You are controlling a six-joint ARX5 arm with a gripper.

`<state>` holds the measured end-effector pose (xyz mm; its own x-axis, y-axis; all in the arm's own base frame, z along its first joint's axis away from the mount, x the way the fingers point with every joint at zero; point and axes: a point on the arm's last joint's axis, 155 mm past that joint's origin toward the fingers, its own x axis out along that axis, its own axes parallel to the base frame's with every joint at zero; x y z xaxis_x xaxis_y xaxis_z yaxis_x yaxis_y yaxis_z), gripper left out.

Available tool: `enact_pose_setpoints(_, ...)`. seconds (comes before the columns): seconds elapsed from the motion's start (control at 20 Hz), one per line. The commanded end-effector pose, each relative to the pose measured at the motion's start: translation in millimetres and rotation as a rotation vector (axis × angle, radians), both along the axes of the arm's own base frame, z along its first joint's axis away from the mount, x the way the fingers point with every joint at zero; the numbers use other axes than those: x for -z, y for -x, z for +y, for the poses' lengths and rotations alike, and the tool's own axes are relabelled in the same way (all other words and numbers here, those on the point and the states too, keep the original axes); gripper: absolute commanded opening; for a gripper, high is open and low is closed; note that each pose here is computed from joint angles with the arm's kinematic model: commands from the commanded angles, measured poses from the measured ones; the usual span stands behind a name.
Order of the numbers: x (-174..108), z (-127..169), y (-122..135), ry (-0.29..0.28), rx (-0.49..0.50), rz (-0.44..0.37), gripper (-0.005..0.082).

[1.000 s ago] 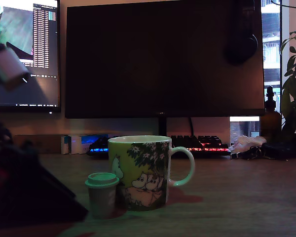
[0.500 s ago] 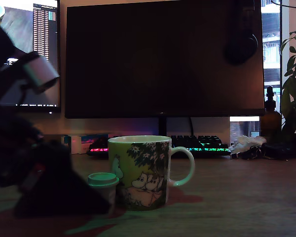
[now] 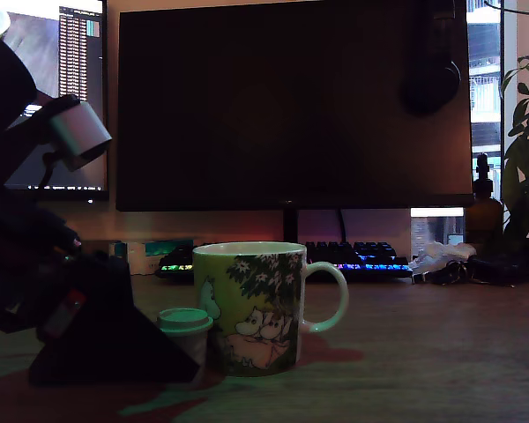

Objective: Pick up the coffee capsules on the table and drop them inside the coffee cup

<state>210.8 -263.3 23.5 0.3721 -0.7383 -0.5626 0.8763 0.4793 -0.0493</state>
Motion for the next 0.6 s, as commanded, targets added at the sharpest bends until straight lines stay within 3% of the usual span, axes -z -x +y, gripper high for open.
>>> enact_pose_setpoints(0.0, -5.2, -3.9, -4.5, 0.010, 0.003, -0.013, 0.0437)
enact_pose_setpoints(0.2, -6.9, -5.8, -7.5, -0.002, 0.001, -0.003, 0.0256)
enact_pose_setpoints(0.55, -7.2, -6.2, -8.0, -0.004, 0.002, -0.004, 0.0235)
